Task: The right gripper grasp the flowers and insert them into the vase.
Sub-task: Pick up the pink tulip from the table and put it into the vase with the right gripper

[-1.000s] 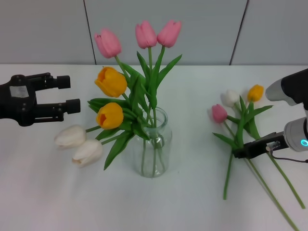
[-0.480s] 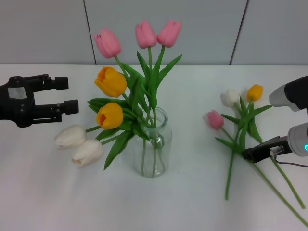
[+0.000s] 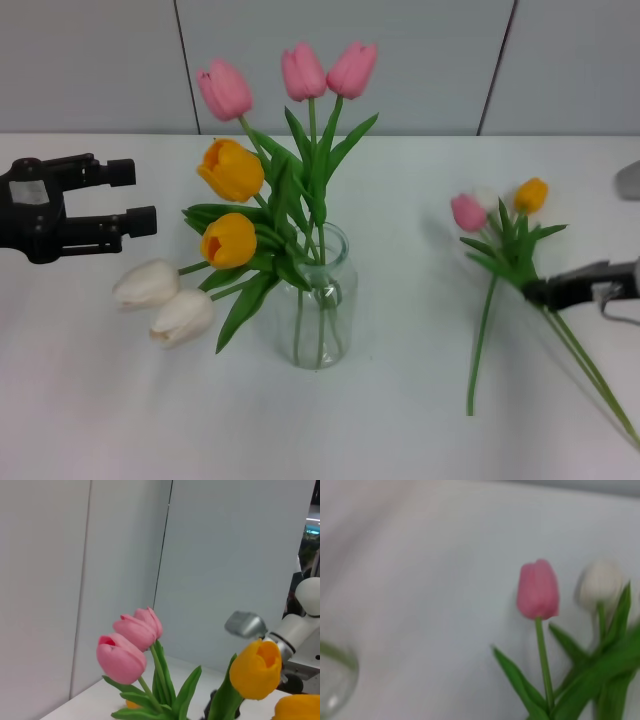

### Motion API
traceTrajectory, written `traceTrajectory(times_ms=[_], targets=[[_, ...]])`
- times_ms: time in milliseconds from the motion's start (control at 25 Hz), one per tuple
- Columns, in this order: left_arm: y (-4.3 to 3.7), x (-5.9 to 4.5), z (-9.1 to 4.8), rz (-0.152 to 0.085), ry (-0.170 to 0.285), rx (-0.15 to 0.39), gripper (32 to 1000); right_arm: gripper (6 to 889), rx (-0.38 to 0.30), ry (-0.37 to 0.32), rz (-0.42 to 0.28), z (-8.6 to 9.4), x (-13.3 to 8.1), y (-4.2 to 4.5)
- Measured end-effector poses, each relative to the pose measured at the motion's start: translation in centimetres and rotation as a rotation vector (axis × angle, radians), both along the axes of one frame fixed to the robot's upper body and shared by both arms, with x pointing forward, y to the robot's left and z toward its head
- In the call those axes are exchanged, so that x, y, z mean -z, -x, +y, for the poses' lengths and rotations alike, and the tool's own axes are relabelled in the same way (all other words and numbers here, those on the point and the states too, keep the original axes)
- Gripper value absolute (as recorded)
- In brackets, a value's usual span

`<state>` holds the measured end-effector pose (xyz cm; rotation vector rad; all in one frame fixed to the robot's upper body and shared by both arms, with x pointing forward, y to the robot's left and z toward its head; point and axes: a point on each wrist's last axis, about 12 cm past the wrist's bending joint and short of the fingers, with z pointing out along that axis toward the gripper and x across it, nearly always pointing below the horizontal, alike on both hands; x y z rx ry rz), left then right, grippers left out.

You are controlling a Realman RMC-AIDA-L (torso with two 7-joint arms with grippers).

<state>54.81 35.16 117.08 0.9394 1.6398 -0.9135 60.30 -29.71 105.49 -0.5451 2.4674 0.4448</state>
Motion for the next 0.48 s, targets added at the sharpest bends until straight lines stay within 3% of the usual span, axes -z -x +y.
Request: traceTrajectory(times_ms=[200,240,280,320,480], targets=[[0.11,0.1,0.0,0.003,0.003,-0.003,830,53,0.008,-0.145,-0.190,-2.6,-2.8,1.14],[0.15,0.1,0.1,0.003,0.004,-0.004,830,53,0.004,-0.191,-0.255,-3.1,-3.6,1.61],[0.20,0.2,0.1,0.005,0.004,-0.006,830,53,0.001,-0.278,-0.387,-4.0,-5.1,2.37],[0.27,0.2,0.2,0.006,0.004,-0.008,830,52,0.001,-0.278,-0.387,-4.0,-5.1,2.37],[0.41,0.3,0.4,0.002,0.008,-0.018,830,51,-0.006,-0.434,-0.706,-5.2,-8.1,3.74]])
